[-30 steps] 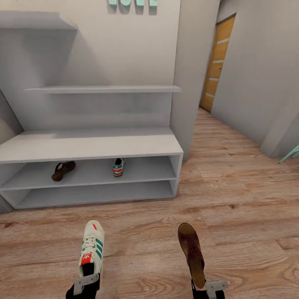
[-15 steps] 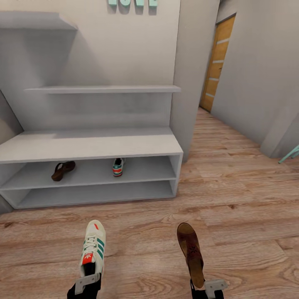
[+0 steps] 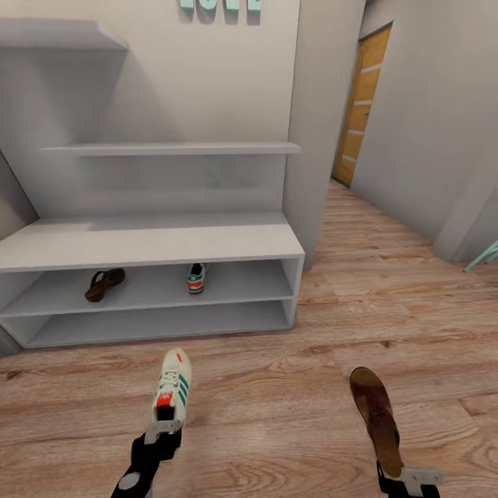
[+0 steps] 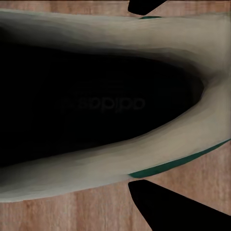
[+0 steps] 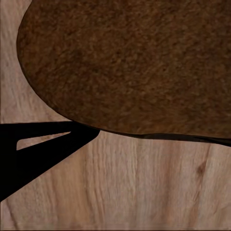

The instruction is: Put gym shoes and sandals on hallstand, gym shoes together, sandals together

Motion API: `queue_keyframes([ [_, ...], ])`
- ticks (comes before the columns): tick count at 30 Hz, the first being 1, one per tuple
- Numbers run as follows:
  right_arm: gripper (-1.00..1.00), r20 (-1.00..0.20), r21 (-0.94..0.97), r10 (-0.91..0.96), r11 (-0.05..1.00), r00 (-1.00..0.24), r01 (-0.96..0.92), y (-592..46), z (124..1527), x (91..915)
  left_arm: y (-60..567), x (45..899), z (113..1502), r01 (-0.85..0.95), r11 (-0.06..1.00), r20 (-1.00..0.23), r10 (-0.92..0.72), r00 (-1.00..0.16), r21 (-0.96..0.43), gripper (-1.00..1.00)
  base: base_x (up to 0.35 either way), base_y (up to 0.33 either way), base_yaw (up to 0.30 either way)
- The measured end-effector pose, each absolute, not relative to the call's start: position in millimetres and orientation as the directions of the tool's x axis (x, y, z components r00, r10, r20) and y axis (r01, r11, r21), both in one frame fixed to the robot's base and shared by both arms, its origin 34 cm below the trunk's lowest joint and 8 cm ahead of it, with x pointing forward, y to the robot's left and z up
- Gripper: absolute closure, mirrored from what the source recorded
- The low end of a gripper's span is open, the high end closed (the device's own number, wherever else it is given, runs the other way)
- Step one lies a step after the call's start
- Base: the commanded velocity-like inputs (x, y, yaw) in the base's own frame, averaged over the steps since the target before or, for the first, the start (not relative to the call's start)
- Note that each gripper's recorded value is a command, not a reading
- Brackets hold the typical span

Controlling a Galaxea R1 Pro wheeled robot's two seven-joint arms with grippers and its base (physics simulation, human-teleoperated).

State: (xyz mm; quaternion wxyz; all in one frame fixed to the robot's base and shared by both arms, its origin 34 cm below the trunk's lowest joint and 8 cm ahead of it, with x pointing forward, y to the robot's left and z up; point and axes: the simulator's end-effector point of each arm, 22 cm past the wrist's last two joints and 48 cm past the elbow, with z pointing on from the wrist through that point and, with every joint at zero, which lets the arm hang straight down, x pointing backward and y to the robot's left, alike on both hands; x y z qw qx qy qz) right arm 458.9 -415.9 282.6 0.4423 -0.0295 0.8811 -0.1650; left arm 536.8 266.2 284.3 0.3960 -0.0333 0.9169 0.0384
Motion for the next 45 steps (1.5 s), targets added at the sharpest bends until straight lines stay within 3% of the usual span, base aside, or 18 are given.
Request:
queue_keyframes([
  [10, 1.0, -0.798, -0.374, -0.112, 0.862, -0.592, 0.341, -536, 320, 447, 235, 631, 326, -0.031, 0.999, -0.682, 0.0, -0.731, 0.033, 1.0, 0.0, 0.0, 0.0],
  [15, 1.0, -0.807, -0.364, -0.053, 0.829, -0.589, 0.425, -569, 330, 445, 215, 672, 355, 0.02, 1.0, -0.667, 0.025, -0.744, 0.016, 1.0, 0.0, 0.0, 0.0],
  [22, 1.0, -0.746, -0.285, 0.082, 0.858, -0.661, 0.428, -587, 314, 433, 207, 722, 400, 0.044, 0.999, -0.671, 0.049, -0.74, 0.024, 1.0, 0.0, 0.0, 0.0],
  [25, 1.0, -0.764, -0.24, 0.203, 0.791, -0.612, 0.562, -639, 332, 418, 207, 739, 416, 0.045, 0.999, -0.681, 0.054, -0.73, 0.03, 1.0, 0.0, 0.0, 0.0],
  [26, 1.0, -0.793, -0.199, 0.275, 0.726, -0.543, 0.658, -670, 347, 407, 208, 742, 420, 0.045, 0.998, -0.684, 0.056, -0.727, 0.034, 1.0, 0.0, 0.0, 0.0],
  [29, 1.0, -0.822, -0.208, 0.28, 0.663, -0.496, 0.719, -720, 378, 393, 209, 748, 427, 0.045, 0.998, -0.682, 0.055, -0.73, 0.032, 1.0, 0.0, 0.0, 0.0],
  [45, 1.0, -0.816, -0.217, 0.28, 0.661, -0.505, 0.718, -719, 373, 389, 180, 738, 418, 0.074, 0.997, -0.65, 0.053, -0.758, -0.004, 1.0, 0.0, 0.0, 0.0],
])
